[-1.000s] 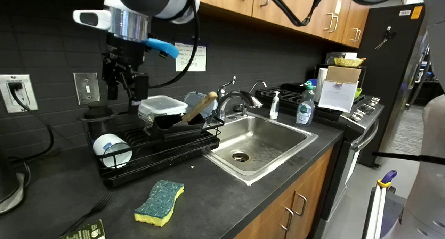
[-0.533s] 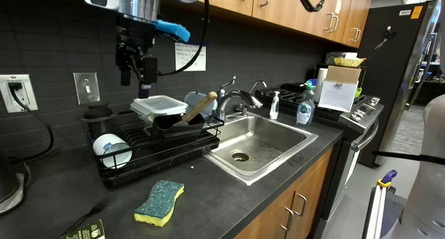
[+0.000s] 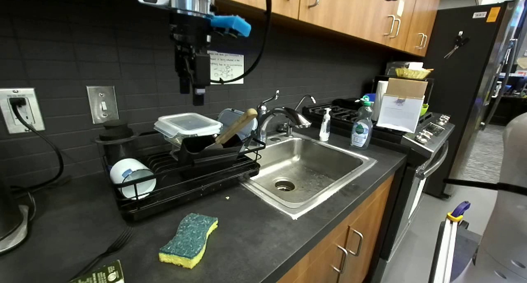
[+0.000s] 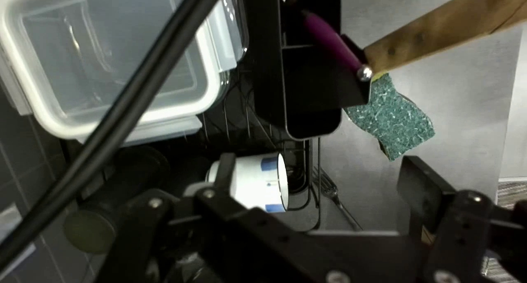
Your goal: Move the white mug to the left side of the dishrack.
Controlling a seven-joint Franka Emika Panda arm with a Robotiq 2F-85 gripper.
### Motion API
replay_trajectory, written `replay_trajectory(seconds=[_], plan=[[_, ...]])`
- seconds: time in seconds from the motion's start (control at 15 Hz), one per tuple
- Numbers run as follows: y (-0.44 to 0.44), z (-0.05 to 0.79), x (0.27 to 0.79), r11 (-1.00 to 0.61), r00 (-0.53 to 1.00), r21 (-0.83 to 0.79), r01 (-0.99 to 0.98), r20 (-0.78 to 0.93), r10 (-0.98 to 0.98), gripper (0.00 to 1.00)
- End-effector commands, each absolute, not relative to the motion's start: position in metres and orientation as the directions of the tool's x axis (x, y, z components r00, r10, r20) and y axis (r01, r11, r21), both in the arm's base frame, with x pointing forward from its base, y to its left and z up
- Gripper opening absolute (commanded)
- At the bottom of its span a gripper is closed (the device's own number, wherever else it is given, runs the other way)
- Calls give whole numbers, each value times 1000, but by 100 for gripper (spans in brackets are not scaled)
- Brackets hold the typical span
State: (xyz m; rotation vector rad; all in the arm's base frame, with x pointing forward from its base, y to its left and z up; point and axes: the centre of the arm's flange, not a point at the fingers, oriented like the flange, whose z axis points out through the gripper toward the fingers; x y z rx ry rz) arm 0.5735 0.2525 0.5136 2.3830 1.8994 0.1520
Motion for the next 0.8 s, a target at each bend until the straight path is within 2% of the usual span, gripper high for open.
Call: replay_trajectory(seconds=[0.0, 0.33, 0.73], plan=[[222, 522, 551, -345, 346, 109, 932, 12, 938, 100], [219, 531, 523, -441, 440, 73, 895, 28, 898, 100], [230, 550, 479, -478, 476, 62, 876, 49, 878, 100]])
